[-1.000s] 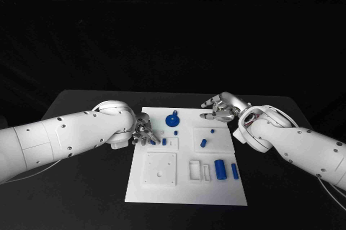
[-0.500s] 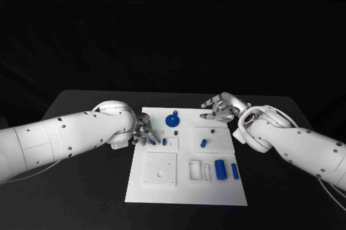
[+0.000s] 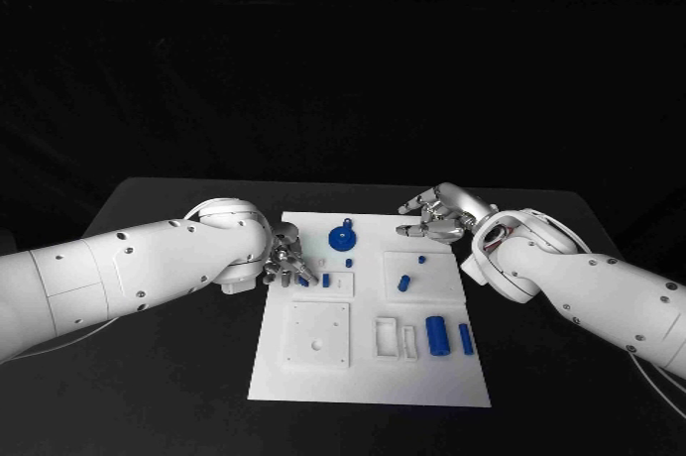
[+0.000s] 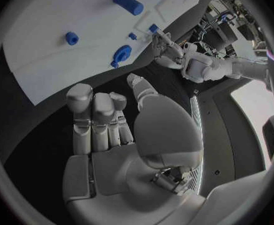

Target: Assemble the parts on the task board

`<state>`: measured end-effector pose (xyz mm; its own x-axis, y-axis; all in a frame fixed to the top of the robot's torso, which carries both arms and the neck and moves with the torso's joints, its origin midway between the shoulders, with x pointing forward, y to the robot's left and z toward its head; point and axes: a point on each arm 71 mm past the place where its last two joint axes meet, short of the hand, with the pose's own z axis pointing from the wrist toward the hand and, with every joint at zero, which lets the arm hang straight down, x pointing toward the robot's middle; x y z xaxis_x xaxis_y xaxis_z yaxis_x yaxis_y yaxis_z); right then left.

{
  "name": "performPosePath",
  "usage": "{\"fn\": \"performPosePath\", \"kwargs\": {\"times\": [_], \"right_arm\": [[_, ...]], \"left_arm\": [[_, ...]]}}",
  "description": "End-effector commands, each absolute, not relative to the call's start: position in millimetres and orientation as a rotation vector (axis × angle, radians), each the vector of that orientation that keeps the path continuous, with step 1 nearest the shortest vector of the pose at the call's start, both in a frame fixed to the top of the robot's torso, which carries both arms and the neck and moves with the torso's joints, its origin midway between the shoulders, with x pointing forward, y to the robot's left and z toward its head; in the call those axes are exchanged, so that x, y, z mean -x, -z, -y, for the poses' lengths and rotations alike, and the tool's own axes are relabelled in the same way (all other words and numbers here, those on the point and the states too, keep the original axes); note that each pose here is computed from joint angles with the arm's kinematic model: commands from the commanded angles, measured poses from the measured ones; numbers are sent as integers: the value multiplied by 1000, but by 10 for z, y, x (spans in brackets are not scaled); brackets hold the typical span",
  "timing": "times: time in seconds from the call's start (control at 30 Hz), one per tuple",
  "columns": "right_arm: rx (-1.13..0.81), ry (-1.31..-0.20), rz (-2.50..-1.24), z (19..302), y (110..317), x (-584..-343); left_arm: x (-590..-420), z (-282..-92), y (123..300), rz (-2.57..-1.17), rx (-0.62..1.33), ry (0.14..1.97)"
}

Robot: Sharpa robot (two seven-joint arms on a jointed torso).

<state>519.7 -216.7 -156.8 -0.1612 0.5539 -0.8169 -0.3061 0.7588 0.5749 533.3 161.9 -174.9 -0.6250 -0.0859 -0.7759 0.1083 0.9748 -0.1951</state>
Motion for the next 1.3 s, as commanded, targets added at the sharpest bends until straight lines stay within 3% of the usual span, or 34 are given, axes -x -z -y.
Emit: {"fn": "performPosePath", "kwargs": {"times": [0.03,1.3], "right_arm": [[-194,-772,-1566,2152,1576,-5191],[-196,-771,-1566,2160,1585,-5187]], "left_arm": [[-5263,-1685,1977,-2295,-75,159],[-5267,-1702,1977,-2295,-33,170]]}}
